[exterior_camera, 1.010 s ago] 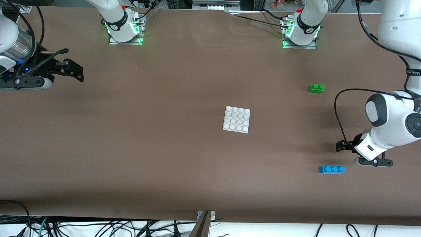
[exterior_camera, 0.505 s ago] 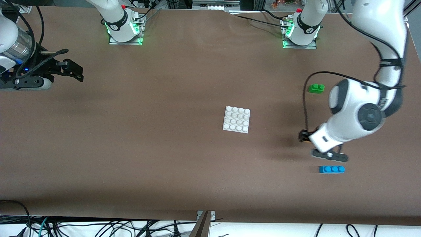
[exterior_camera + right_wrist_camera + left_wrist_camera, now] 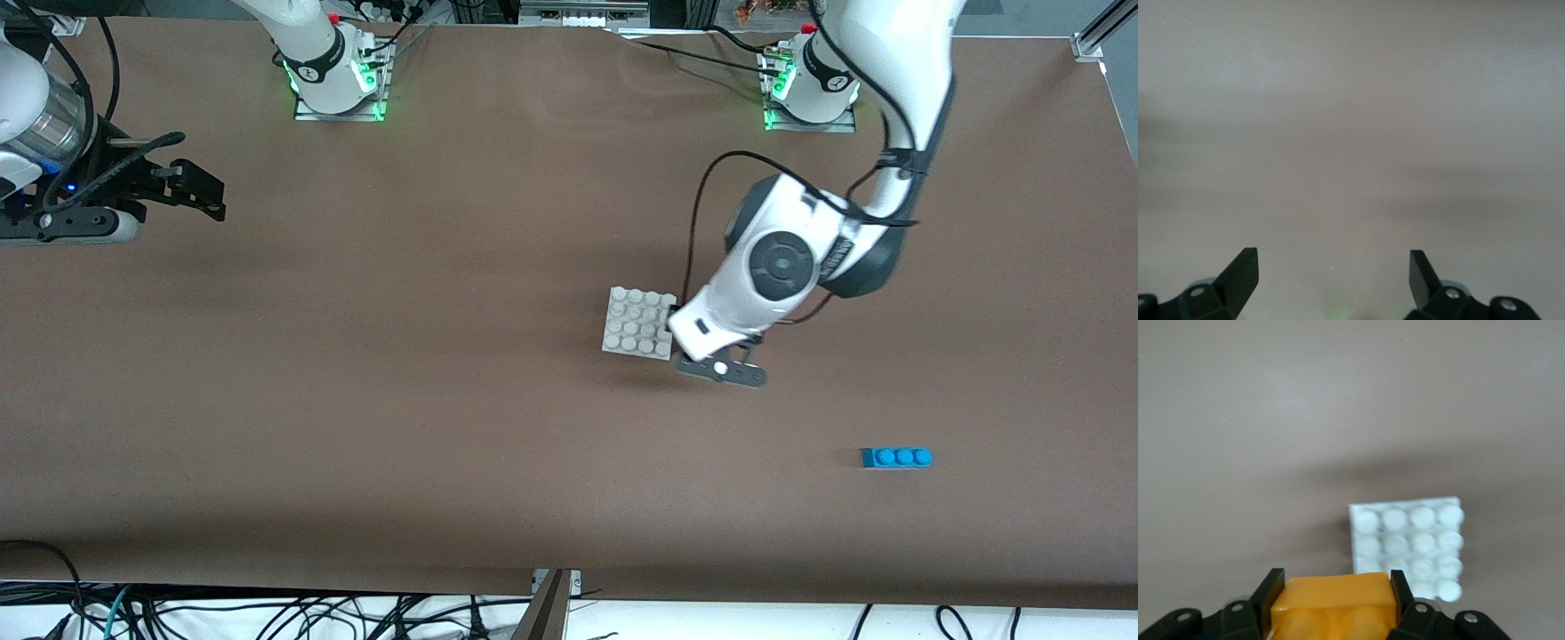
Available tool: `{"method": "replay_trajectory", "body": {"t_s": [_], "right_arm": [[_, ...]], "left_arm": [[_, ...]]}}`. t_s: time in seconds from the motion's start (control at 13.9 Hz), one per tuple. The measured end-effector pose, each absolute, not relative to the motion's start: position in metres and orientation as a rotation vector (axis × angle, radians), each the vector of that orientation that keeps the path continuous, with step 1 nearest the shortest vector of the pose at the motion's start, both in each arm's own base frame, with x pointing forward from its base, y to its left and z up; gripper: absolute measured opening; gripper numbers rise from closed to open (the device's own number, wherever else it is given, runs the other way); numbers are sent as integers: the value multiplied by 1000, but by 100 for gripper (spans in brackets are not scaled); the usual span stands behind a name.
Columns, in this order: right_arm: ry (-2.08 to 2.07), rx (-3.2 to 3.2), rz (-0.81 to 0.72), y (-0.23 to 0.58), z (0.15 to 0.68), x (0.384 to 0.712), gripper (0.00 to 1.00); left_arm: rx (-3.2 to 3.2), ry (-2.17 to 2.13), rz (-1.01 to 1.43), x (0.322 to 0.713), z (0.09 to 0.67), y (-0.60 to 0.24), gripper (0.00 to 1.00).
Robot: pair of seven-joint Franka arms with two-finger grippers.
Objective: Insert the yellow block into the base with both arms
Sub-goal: 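Carry the yellow block with the left gripper over the base plate, then press the yellow block down onto the base plate studs with the left gripper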
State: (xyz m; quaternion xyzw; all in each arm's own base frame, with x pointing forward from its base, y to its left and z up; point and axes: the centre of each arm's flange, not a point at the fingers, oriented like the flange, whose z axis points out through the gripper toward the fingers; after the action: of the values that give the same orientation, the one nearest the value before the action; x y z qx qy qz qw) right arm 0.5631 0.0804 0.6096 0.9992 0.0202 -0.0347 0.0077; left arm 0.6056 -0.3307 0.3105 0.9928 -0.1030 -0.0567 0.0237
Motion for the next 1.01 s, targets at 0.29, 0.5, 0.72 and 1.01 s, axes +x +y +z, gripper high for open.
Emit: {"method": "replay_trajectory", "body": {"t_s": [0.29,0.5,0.72,1.01], "right_arm": [[61,3124,-109,79,609,563,100],[58,3124,-109,79,609,563,100],[57,3124,-109,78,609,563,100],[57,3124,-108,78,609,564,100]], "left_arm": [[3077,-374,-235,587,267,-359,68],[3070,-383,-197,570,234,-372,68],[3074,-364,-187,551,209,-385,68],[3078,-355,-188,546,203,-390,68]]}}
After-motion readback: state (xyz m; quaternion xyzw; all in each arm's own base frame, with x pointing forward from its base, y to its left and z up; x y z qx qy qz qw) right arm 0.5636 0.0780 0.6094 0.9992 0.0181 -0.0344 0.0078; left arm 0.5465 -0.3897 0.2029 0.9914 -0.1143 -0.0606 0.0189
